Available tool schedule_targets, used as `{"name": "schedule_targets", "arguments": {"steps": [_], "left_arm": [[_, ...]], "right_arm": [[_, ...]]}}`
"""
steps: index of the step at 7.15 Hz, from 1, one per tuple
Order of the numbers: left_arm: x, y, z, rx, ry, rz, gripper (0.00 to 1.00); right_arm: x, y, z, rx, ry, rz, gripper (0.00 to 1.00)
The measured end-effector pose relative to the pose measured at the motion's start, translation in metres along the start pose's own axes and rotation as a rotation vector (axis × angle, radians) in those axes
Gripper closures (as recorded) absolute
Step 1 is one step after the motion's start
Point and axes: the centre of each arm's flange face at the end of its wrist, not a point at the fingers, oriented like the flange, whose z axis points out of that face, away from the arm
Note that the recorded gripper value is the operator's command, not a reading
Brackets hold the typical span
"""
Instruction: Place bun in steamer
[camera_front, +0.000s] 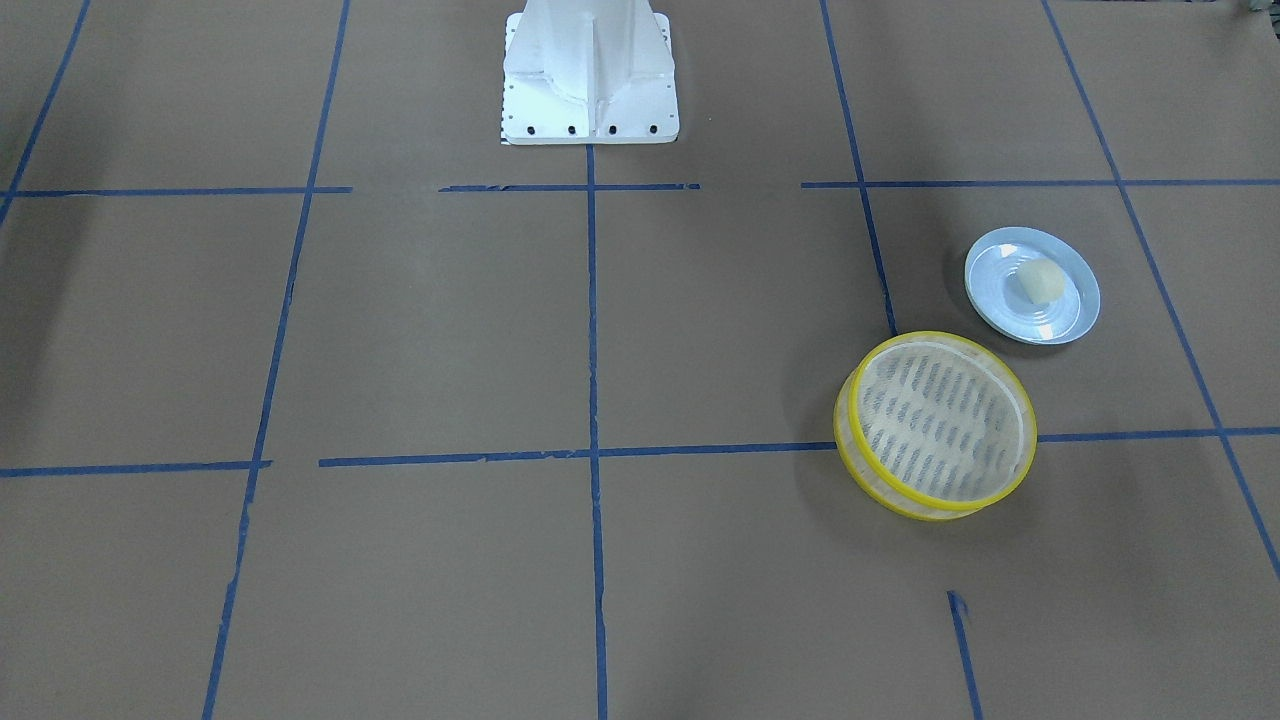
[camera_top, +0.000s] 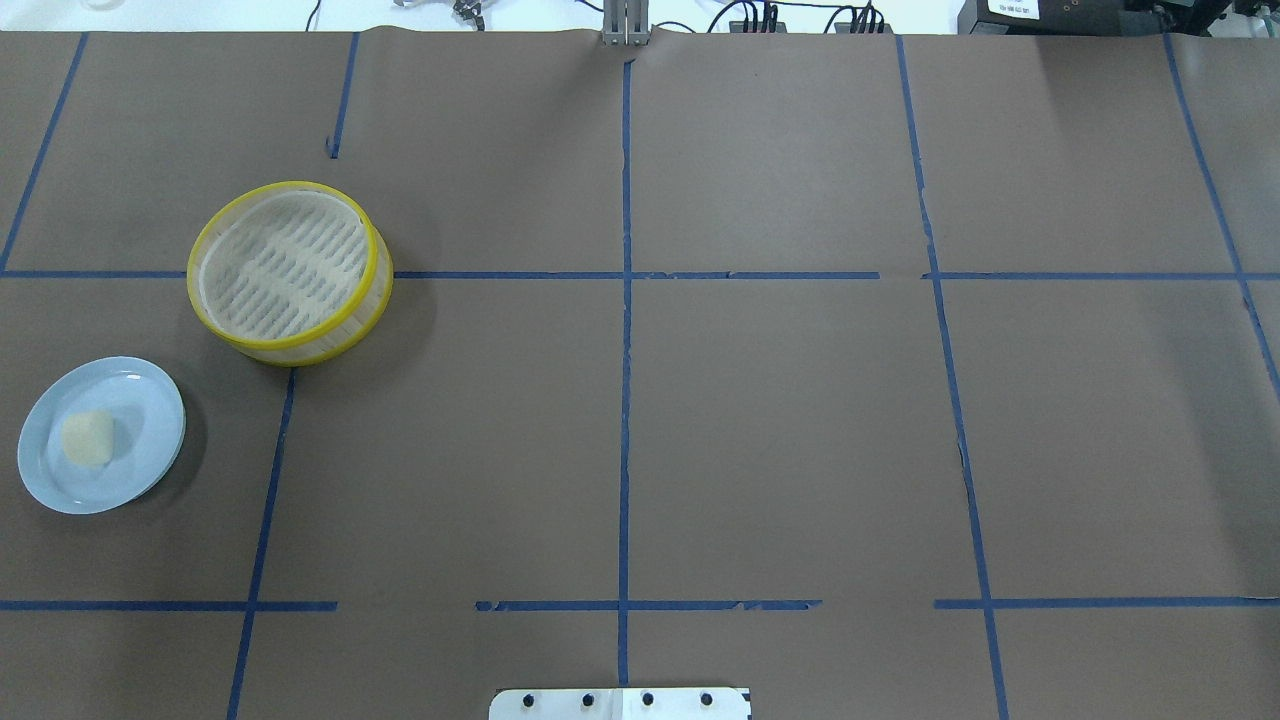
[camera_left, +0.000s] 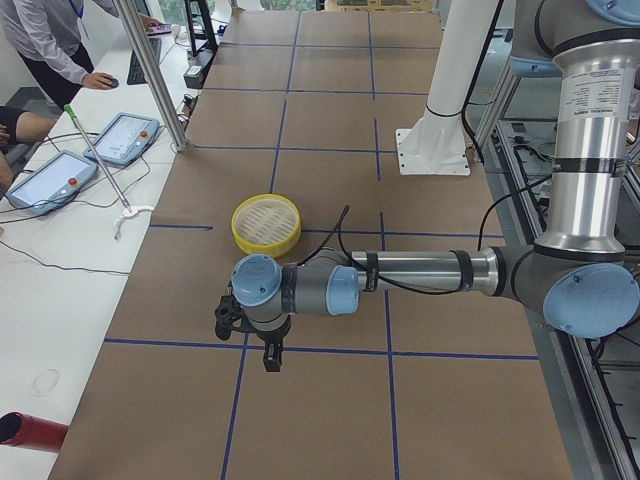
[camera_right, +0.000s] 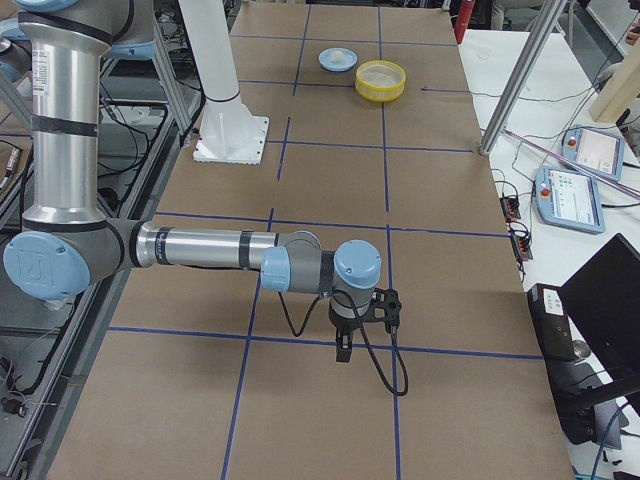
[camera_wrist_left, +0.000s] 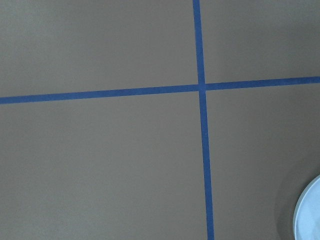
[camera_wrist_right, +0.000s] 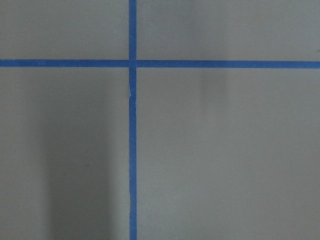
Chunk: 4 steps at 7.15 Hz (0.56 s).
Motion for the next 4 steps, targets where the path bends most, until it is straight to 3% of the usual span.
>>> {"name": "schedule_targets", "arguments": {"steps": [4], "left_arm": [[0.024, -0.008, -0.02, 0.043, -0.007, 0.035, 0.0]], "right_arm": [[0.0, 0.0, 0.0, 0.0, 0.0, 0.0, 0.0]]}}
